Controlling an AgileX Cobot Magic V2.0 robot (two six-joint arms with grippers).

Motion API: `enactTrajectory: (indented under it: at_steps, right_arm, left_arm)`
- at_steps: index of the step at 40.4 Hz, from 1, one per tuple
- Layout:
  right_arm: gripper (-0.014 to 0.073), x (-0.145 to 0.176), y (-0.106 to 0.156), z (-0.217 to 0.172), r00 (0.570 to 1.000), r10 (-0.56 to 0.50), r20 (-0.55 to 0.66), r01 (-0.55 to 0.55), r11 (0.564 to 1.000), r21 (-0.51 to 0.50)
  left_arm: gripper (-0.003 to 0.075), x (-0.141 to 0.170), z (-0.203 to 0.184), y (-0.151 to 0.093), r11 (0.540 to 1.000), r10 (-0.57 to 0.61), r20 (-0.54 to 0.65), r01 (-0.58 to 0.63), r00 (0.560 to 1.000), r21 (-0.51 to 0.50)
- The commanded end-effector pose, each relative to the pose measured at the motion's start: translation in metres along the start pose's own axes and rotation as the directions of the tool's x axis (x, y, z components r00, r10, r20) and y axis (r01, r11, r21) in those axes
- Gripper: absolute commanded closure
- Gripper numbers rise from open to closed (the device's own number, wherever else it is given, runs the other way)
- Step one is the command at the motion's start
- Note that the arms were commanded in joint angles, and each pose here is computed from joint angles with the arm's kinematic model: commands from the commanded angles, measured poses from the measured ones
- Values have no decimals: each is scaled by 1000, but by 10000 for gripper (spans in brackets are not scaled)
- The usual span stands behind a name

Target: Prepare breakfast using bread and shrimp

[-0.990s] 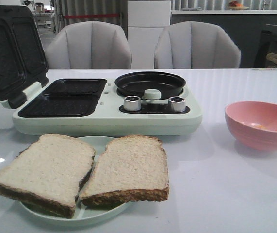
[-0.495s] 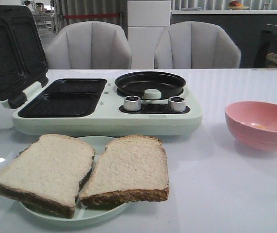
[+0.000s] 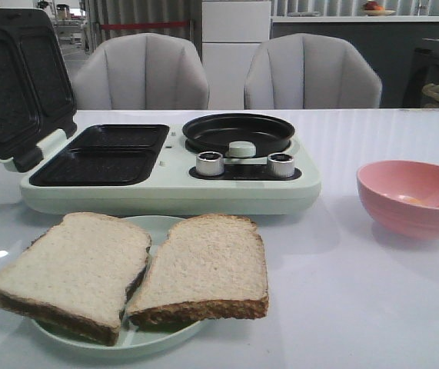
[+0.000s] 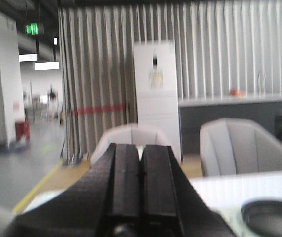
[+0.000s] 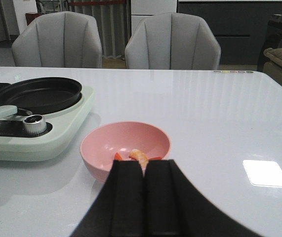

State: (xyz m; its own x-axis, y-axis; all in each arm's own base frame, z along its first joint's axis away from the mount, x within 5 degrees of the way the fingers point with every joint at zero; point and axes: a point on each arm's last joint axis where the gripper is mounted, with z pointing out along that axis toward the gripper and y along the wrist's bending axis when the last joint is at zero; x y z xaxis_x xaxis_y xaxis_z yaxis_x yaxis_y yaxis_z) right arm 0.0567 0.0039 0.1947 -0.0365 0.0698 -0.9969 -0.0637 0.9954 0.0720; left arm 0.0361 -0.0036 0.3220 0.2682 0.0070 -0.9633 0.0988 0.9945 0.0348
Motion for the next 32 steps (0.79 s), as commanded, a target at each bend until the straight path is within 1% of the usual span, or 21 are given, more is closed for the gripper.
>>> enactTrajectory:
  at_steps: [1, 5, 8, 15, 19, 22, 23, 25, 27, 32]
  right_arm:
    - [628, -10, 1, -2, 994, -9, 112, 10, 1000, -8]
    - [628, -10, 1, -2, 994, -9, 112, 10, 1000, -8]
    - [628, -10, 1, -2, 994, -9, 112, 10, 1000, -8]
    - [628, -10, 1, -2, 994, -9, 112, 10, 1000, -8]
    - [628, -10, 1, -2, 994, -9, 112, 10, 1000, -8]
    - [628, -10, 1, -2, 994, -9, 112, 10, 1000, -8]
    - [628, -10, 1, -2, 994, -9, 112, 10, 1000, -8]
    - [628, -10, 1, -2, 994, -9, 112, 10, 1000, -8]
    - [628, -10, 1, -2, 994, -9, 112, 10, 1000, -8]
    - [628, -10, 1, -2, 994, -9, 112, 10, 1000, -8]
  left_arm:
    - [688, -19, 12, 1, 1000, -11, -123, 11, 992, -2]
    - [688, -21, 18, 1, 999, -38, -185, 39, 982, -1]
    - [688, -22, 22, 1, 999, -38, -177, 39, 984, 0]
    - [689, -21, 28, -1, 994, -104, -178, 107, 979, 6]
    - [688, -21, 30, -1, 994, -106, -179, 109, 978, 6]
    - [667, -21, 31, -1, 994, -106, -180, 109, 978, 6]
    - [653, -21, 31, -1, 994, -106, -180, 109, 978, 6]
    - [601, -21, 31, -1, 994, -107, -180, 110, 978, 8]
    - [529, -21, 31, -1, 995, -101, -180, 104, 978, 8]
    - [284, -21, 31, -1, 995, -101, -178, 104, 979, 8]
